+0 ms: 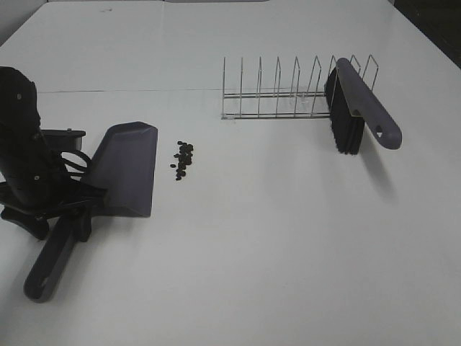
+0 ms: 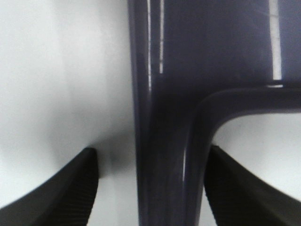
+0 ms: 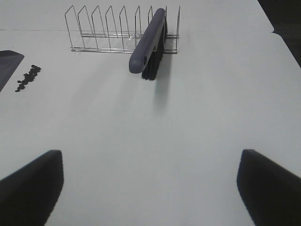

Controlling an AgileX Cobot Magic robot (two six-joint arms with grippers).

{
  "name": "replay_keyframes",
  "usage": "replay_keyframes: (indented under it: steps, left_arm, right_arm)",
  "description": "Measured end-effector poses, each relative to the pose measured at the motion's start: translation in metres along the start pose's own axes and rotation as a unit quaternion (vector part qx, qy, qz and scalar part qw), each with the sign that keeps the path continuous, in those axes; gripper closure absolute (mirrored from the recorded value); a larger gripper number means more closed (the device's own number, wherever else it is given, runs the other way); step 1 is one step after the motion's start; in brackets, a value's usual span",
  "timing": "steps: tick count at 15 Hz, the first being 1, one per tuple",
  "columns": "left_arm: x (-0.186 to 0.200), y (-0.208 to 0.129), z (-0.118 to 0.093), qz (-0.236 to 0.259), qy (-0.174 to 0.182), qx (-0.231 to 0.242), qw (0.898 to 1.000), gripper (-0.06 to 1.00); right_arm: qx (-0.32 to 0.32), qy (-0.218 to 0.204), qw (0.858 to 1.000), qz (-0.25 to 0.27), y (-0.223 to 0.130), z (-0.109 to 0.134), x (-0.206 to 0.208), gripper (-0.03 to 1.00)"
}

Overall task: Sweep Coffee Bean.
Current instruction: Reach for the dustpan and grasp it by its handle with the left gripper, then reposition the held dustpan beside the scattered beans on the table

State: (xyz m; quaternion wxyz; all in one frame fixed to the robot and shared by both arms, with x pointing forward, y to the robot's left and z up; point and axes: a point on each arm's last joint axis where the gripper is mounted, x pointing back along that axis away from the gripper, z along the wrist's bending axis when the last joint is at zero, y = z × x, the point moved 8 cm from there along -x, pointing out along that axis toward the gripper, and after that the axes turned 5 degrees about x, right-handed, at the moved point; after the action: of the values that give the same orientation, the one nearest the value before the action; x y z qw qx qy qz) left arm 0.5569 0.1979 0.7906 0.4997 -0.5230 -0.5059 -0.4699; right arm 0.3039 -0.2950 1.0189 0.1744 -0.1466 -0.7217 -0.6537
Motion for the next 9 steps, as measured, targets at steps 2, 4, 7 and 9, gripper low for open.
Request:
replay_keyframes:
  steps: [2,4,7,9]
  left_arm:
    - [0.000,0.001,0.001,-0.002,0.002,-0.003,1.000,0.63]
    - [0.000,0.001,0.001,-0.003,0.002,0.003,1.000,0.62]
    - [0.002,0.002,-0.001,-0.008,-0.002,0.023,1.000,0.62]
    - [0.014,0.007,-0.003,-0.031,-0.011,0.026,0.999,0.62]
  right_arm:
    - [0.000,0.000,1.000,0.000,0.000,0.000,0.000,0.11]
    - [0.000,0.000,1.000,0.000,0.000,0.000,0.000,0.11]
    - [0.000,0.000,1.000,0.000,0.000,0.000,0.000,0.11]
    - [0.000,0.000,1.000,0.000,0.000,0.000,0.000,0.11]
